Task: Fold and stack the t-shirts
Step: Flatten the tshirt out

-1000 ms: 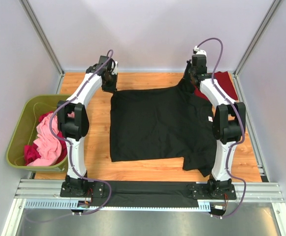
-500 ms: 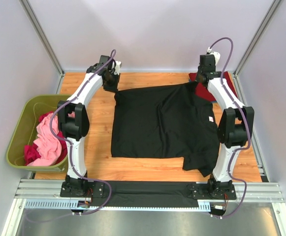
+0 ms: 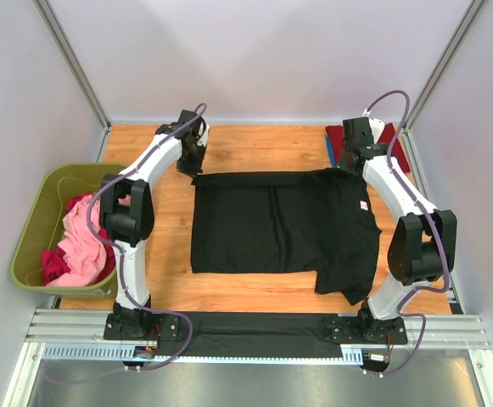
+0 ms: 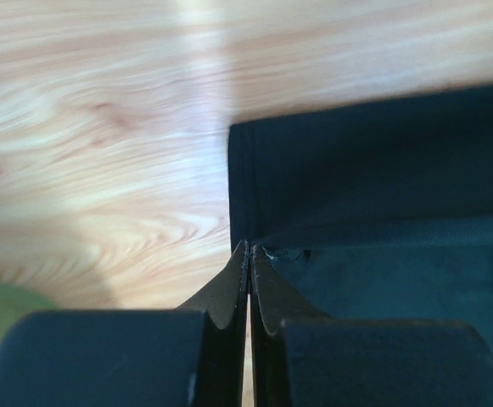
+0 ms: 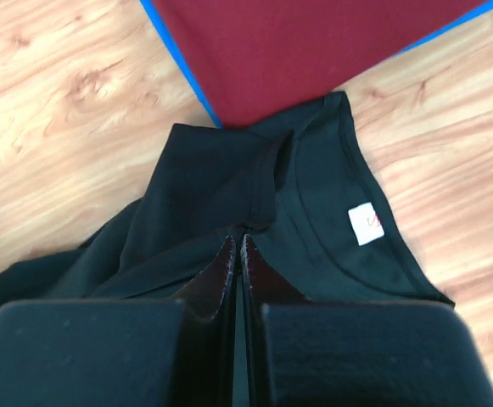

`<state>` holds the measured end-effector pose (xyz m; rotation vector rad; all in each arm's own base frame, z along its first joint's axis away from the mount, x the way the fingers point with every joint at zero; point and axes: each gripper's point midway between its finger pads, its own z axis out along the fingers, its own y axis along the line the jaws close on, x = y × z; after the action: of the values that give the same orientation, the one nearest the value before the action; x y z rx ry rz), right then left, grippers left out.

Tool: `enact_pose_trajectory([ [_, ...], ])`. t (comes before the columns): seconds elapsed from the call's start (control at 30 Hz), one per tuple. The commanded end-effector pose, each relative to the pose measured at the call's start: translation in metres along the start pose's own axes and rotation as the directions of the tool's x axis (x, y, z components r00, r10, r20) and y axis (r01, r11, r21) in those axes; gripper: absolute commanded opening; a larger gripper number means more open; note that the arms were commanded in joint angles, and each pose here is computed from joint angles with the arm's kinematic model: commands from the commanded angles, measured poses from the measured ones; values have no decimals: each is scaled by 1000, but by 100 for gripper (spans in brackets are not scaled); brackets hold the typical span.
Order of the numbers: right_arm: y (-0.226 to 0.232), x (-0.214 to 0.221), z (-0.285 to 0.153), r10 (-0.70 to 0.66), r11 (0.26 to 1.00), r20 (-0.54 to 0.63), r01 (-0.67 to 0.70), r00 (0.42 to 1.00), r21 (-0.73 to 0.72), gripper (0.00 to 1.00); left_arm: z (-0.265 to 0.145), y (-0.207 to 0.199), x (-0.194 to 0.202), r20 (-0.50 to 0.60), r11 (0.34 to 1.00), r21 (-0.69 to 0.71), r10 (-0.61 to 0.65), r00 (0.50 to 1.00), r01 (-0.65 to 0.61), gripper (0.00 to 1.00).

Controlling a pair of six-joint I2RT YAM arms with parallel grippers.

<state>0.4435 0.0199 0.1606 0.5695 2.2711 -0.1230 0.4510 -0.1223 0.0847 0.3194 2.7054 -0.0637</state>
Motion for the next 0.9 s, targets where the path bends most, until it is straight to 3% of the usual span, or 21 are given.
enact_pose_trajectory([
  [0.0,-7,-34,-38,43,999,100,-45,994,11,0,-81,32,-41,202,980,-161,-84,976,118,0],
  [0.23,-3,-106,-134,77,992,317,-41,945,-118,0,-200,33,-77,486,919,-342,-4,874,194,0],
  [0.37,0,-140,-216,90,973,465,21,881,-229,0,-272,18,-81,627,924,-291,-11,779,247,0],
  [0.47,-8,-143,-261,120,955,521,45,845,-293,0,-312,1,-69,691,936,-251,-6,723,247,0],
  [0.57,-23,-133,-287,135,950,527,41,839,-309,0,-339,-15,-48,723,951,-207,-10,690,231,0],
  [0.7,-59,-114,-347,225,920,554,12,801,-391,0,-366,-27,-10,726,966,-144,-44,687,215,0],
  [0.87,-92,-89,-388,258,897,566,24,783,-442,0,-385,-35,39,719,985,-14,-109,687,171,0],
])
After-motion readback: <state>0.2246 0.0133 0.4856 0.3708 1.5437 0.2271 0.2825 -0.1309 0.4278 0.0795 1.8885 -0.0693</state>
